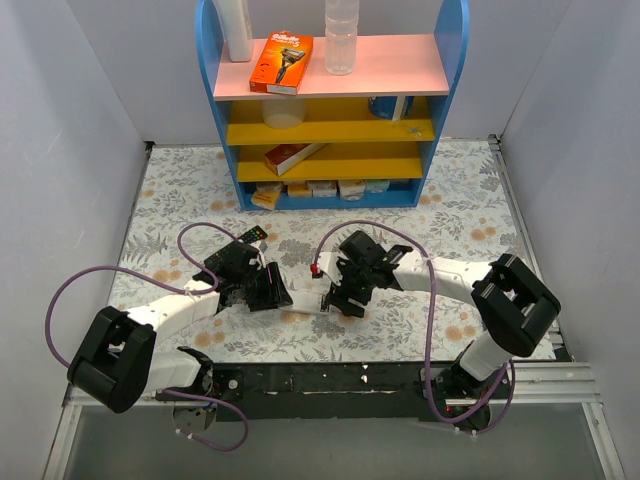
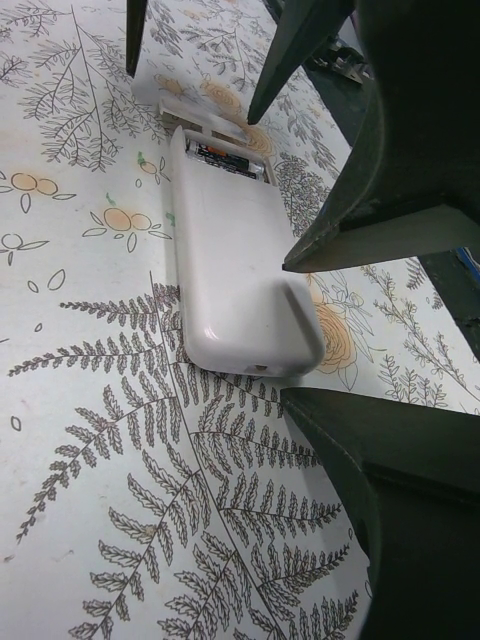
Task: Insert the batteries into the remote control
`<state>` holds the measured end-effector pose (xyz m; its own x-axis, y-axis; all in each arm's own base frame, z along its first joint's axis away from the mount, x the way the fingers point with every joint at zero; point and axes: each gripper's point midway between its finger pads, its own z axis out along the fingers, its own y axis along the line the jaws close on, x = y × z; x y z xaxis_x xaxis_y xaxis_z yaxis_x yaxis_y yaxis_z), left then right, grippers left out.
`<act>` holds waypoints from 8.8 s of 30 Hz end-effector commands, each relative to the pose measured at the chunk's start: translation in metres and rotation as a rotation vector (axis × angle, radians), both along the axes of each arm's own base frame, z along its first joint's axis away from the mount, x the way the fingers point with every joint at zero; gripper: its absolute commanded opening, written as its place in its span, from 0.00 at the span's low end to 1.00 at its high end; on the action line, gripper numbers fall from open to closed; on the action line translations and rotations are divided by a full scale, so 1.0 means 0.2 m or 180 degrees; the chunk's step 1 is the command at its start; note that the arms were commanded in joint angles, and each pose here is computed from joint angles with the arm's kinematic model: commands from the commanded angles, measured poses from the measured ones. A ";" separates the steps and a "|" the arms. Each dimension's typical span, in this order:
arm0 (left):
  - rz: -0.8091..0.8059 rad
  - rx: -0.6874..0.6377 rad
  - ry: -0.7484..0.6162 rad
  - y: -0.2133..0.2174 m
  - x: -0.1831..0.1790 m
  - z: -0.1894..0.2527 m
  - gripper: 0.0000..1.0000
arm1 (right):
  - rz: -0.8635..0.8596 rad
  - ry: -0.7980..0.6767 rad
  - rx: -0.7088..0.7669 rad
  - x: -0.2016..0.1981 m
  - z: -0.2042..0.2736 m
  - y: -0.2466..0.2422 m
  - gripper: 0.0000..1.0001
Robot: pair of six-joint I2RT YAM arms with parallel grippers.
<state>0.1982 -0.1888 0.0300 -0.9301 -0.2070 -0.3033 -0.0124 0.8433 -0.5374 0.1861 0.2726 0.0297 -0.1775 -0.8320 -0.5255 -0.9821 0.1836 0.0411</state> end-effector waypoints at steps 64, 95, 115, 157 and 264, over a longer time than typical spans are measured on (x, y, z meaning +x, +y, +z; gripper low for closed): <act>0.0021 0.0164 -0.0018 0.04 0.01 0.00 0.50 | 0.0304 -0.0173 -0.0180 -0.03 0.07 0.25 0.59; 0.0028 0.0161 -0.0026 0.04 0.01 0.00 0.50 | 0.0351 -0.0043 -0.0195 -0.05 0.08 0.26 0.63; 0.0030 0.0149 -0.0034 0.04 0.01 0.01 0.50 | -0.0169 -0.0214 0.0269 0.04 0.29 0.30 0.62; 0.0016 0.0155 -0.0018 0.03 0.01 0.00 0.50 | -0.0550 0.0033 0.0041 0.18 0.07 0.23 0.43; 0.0004 0.0048 -0.0021 0.01 0.00 0.03 0.46 | -0.0730 0.0509 0.0231 0.01 0.13 0.27 0.28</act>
<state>0.1972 -0.1855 0.0300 -0.9317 -0.2046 -0.3002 -0.0201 0.8540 -0.5198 0.1841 0.3207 0.0387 -0.4285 -0.7481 -0.5067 -0.9032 0.3693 0.2186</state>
